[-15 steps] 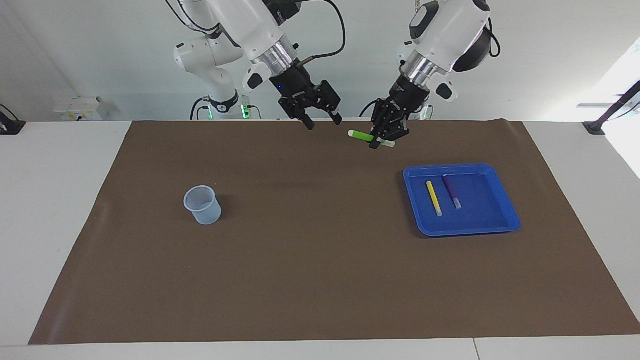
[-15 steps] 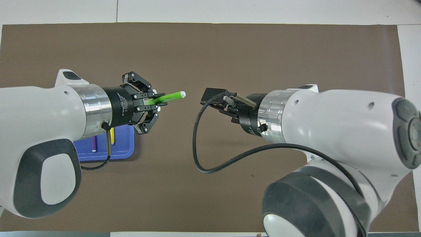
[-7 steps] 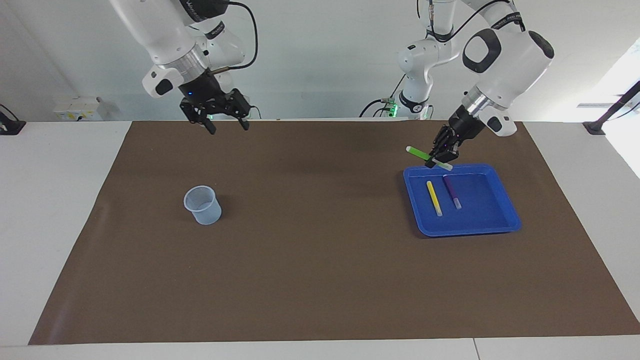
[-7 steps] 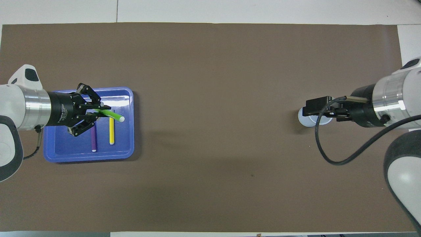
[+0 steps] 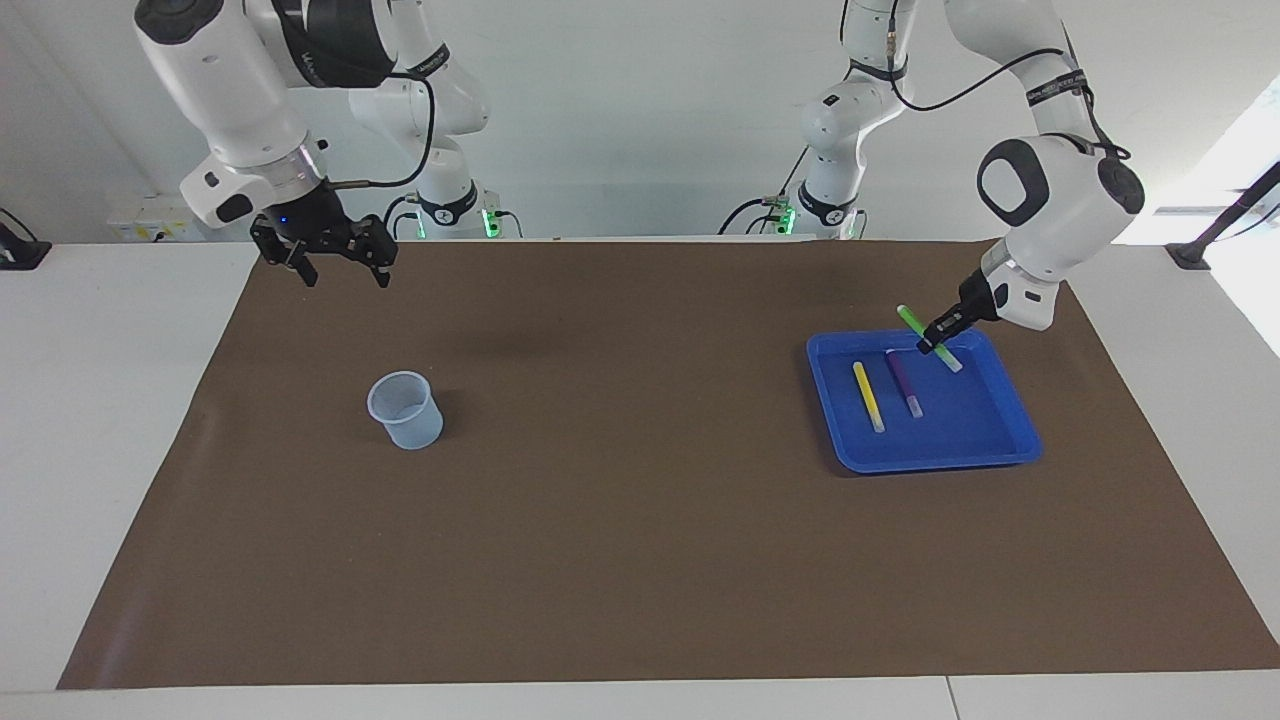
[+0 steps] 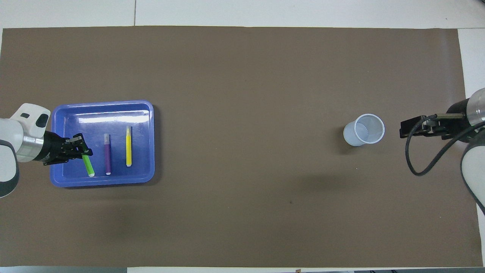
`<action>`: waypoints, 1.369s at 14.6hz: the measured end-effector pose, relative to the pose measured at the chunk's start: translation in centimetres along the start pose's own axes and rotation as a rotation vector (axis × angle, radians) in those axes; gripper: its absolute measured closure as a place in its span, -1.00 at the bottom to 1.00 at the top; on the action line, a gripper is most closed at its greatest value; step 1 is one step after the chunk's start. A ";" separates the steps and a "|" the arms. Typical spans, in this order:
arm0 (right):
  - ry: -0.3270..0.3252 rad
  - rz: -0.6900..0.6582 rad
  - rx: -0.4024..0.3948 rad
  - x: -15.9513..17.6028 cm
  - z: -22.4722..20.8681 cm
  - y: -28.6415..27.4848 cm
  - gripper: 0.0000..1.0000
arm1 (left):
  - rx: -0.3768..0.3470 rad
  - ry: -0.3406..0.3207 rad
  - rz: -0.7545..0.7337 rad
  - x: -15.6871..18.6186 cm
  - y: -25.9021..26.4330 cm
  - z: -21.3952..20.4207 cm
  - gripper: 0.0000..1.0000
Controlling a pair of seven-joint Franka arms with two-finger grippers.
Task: Right arm passes pens to left for tray arrangement
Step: 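Set the green pen down in the tray and open the left gripper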
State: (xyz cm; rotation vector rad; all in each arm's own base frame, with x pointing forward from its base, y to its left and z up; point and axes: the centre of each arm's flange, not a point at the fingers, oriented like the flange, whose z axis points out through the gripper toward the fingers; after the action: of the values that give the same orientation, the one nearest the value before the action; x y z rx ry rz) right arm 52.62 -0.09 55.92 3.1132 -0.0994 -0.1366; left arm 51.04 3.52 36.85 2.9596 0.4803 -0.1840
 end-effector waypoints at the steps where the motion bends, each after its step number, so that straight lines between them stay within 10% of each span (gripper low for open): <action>1: -0.026 -0.003 -0.020 0.7 0.8 0.1 -1.00 | 0.032 -0.003 0.068 0.8 -0.4 1.7 0.64; 17: -0.045 -0.080 -0.033 2.8 0.6 1.5 -1.00 | 0.120 -0.005 0.263 2.8 -1.4 5.9 0.64; 20: -0.046 -0.081 -0.033 2.9 0.7 1.4 -1.00 | 0.117 -0.008 0.300 3.0 -2.7 5.8 0.07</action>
State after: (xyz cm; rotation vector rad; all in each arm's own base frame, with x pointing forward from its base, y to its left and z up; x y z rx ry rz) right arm 55.35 -1.71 55.05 3.0827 0.0277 -0.2095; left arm 52.47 6.06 30.40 3.0947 0.0215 -0.1960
